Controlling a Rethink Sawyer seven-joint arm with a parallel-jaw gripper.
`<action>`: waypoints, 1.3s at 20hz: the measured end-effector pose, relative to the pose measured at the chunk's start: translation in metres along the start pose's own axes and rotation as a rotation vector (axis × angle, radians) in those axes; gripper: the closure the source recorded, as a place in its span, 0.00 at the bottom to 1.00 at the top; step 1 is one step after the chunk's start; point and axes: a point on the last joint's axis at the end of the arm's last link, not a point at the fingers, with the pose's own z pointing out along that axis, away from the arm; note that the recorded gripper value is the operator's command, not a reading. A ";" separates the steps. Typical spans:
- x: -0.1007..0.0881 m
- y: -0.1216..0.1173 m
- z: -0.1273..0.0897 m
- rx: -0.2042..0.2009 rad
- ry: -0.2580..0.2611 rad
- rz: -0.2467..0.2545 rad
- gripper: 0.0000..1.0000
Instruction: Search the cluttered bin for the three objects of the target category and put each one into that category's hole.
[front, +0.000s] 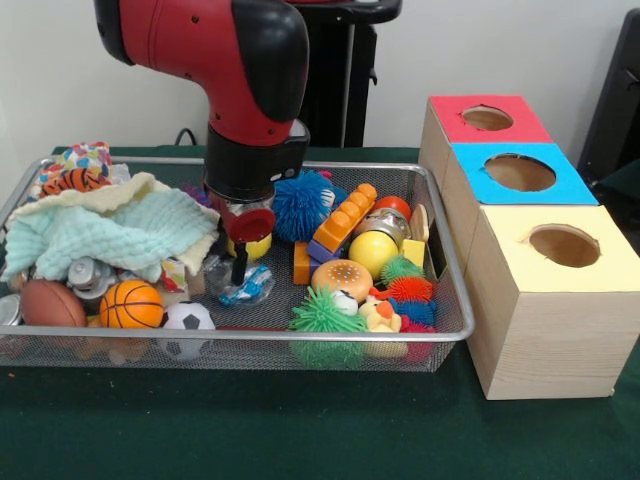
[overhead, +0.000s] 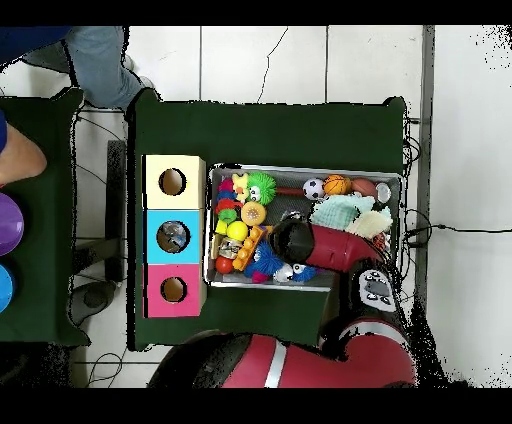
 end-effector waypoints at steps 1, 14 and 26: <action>-0.001 0.000 0.000 -0.005 -0.008 -0.002 0.00; -0.015 -0.001 0.004 -0.036 -0.012 0.042 0.00; -0.040 -0.004 0.006 -0.092 0.055 0.135 1.00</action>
